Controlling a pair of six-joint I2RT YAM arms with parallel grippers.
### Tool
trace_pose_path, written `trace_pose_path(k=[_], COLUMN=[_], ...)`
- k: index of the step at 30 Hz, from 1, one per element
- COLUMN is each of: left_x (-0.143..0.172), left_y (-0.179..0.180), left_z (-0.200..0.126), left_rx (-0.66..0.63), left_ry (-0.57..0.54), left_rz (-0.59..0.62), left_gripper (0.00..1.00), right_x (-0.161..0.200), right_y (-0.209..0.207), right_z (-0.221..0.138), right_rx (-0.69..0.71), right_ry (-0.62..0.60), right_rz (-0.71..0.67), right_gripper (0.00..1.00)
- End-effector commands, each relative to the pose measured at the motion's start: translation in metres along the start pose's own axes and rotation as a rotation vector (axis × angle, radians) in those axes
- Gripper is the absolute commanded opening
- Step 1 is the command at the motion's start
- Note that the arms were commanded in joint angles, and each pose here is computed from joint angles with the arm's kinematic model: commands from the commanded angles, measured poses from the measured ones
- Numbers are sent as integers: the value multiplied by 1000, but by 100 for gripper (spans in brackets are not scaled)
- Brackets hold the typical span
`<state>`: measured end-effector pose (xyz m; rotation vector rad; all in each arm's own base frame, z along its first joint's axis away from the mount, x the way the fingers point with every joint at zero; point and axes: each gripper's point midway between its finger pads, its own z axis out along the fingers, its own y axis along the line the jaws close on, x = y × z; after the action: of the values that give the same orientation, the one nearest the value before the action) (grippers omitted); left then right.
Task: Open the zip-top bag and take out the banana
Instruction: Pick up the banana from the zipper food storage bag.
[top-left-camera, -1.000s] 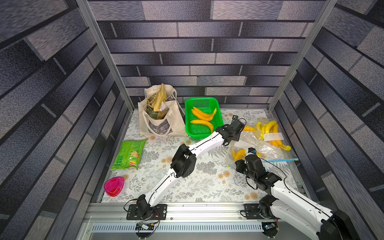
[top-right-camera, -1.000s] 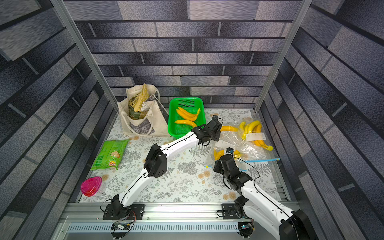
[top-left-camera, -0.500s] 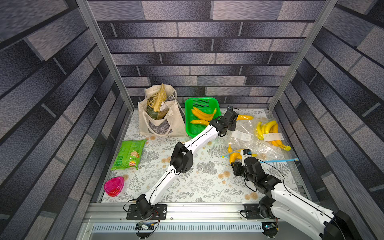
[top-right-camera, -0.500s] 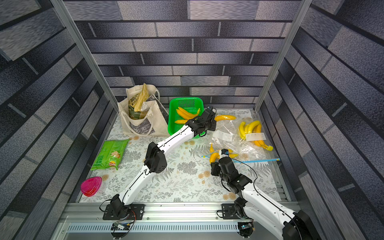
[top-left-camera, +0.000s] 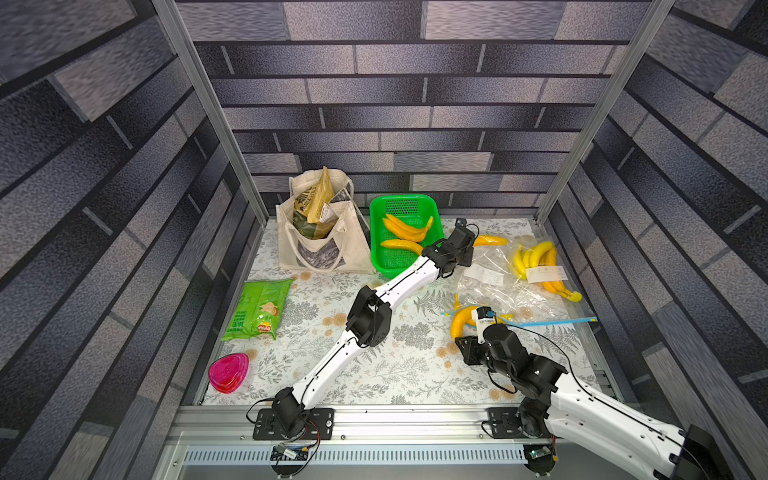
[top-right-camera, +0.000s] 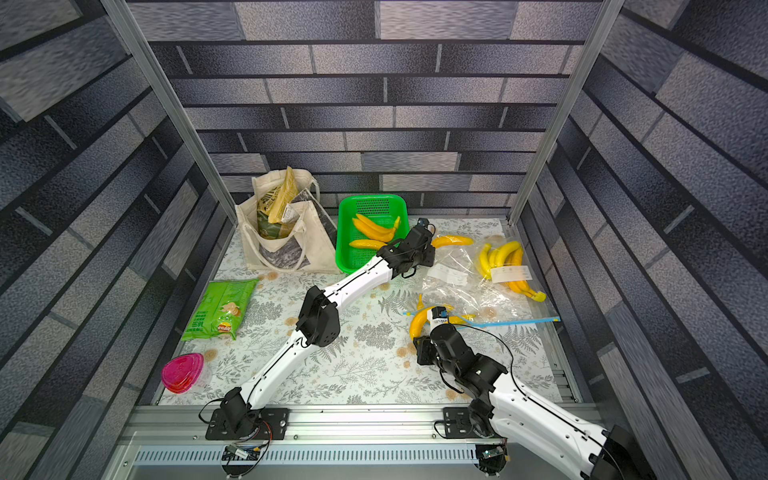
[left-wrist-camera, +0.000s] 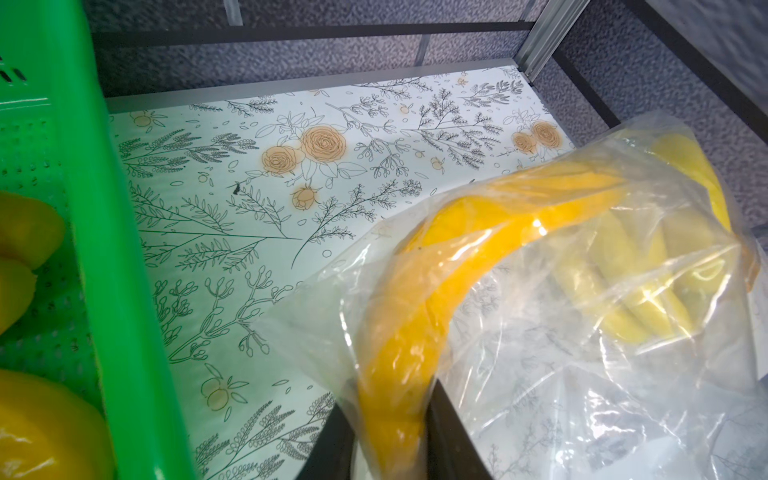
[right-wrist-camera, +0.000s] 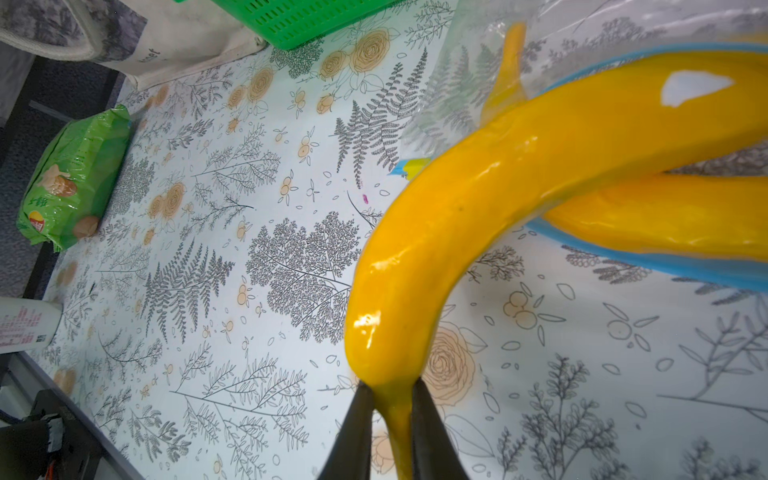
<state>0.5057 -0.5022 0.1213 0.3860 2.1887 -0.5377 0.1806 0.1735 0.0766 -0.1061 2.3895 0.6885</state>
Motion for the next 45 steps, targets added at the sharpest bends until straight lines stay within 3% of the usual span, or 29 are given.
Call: trace_pose_path(k=[1,12,16,21,27,34,39,45], left_x=[-23,-19,-21,-33,-45,-48,-54,-69], left_y=[4,5,2,-14,-21,-9,-2,13], left_z=[0,-1,-5,-29,-53,-67,-85,-133], left_rx=[7,11,21,98,116,45,0,-70], left_ry=[-76,-52,-43,-10,0,17,21,1], left_rz=[7,8,13,32,59,71,79,100], left_gripper=[25,32,43,61,64,70,76,83], right_x=[2,-13,-22,-33,-41,-35,-35,-60], right_y=[6,71,87,84,87,52,75,82], right_z=[-9,-41,-54,-64,-70,-65,-66,-66], right_rx=[1,-275,-344,-300,-297,-130,-257,-208], right_ry=[20,11,-10,-43,-59,-56,-46,-111], right_rz=[-46,-113,-132,-160,-157,-143,-124,-193], right_gripper=[17,18,18,19,19,18,18,18])
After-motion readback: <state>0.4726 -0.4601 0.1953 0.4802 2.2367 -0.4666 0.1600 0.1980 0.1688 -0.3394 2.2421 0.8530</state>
